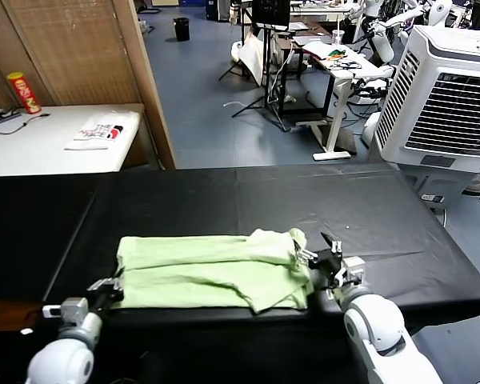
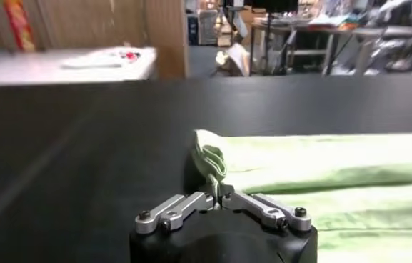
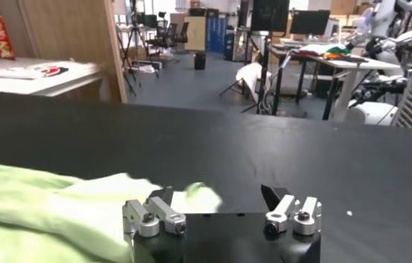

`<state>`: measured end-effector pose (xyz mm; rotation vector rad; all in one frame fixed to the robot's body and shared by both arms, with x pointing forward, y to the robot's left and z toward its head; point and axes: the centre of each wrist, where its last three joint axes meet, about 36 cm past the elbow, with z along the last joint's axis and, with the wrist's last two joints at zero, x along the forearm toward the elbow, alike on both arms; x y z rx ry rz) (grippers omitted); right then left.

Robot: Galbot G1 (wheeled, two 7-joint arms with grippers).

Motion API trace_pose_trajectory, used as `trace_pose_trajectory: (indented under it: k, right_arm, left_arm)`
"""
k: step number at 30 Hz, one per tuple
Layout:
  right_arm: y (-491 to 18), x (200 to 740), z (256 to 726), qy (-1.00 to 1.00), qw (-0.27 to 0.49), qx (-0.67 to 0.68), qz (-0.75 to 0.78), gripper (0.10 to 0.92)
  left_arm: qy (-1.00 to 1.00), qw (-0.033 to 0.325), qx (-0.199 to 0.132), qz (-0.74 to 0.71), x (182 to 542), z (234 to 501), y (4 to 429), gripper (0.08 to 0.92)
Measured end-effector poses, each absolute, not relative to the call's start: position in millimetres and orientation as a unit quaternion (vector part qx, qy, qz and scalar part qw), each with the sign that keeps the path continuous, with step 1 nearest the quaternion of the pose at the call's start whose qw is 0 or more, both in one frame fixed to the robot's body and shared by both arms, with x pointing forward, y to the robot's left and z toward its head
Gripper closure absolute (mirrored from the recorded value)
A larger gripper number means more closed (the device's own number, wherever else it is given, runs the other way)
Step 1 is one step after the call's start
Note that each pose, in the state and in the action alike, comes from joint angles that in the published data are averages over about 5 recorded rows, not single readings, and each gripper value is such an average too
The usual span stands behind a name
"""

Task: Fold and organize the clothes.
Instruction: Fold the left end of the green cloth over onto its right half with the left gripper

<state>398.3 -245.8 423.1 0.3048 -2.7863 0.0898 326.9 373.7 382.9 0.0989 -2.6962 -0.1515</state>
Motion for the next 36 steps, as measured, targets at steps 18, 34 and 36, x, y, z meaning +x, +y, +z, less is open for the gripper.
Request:
trace_pose_trajectory:
  k: [18, 34, 36]
  right_arm:
    - [-237, 387, 415, -0.980, 0.175, 0.096, 0.030, 0.224]
    - [-235, 371, 411, -0.980, 0.179, 0.078, 0.039, 0.224]
    - [-234, 371, 411, -0.980, 0.180, 0.078, 0.040, 0.224]
  left_arm:
    - [-0.971, 0.205, 0.059, -0.105, 342, 443, 402, 0.854]
    - [-0.970, 0.206, -0.076, 0.105, 341, 466, 241, 0.854]
    - [-0.968, 0.204, -0.091, 0.118, 343, 468, 226, 0.854]
